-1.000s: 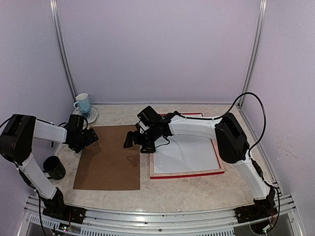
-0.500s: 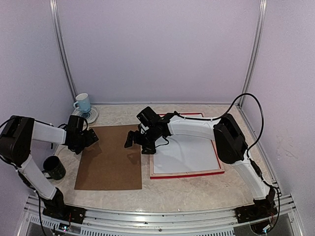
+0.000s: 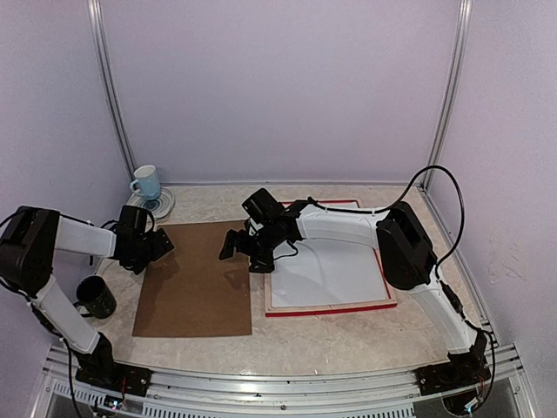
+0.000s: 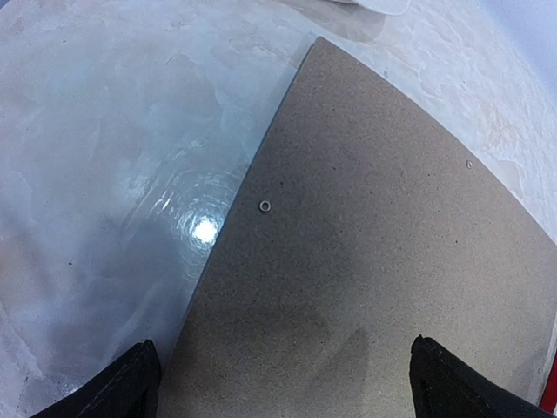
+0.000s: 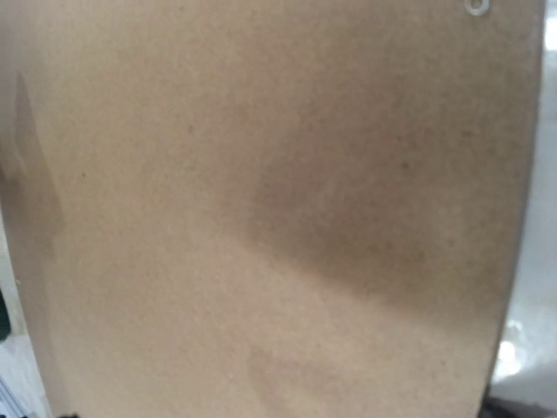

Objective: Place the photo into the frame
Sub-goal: Turn over the backboard.

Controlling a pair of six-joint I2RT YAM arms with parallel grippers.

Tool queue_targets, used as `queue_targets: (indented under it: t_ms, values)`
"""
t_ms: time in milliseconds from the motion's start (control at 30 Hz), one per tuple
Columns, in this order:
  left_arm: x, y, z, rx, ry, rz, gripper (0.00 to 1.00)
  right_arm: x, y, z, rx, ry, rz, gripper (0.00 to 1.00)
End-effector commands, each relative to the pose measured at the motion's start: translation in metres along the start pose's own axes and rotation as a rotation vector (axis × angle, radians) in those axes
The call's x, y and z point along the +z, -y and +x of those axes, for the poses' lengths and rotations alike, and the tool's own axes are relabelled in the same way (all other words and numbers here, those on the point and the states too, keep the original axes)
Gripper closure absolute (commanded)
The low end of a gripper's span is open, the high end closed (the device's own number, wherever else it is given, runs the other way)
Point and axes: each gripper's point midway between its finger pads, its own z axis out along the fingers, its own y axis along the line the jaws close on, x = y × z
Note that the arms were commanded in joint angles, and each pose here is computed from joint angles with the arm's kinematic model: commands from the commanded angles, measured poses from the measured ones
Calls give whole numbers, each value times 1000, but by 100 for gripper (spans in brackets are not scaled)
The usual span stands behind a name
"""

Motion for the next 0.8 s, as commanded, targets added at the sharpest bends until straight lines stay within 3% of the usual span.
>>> queue_targets:
  t_ms: [0,300,767]
  values:
    - [-4,8,12,-6,-40,50,2,9,3,4,12,-17,-43,1]
    - [-8,12,14,-5,-38,72,2,-24,-39,-4,-97,32,-171,1]
    - [-11,23,18,-5,-48,115,2,-54,-56,1,-157,62,-230,1]
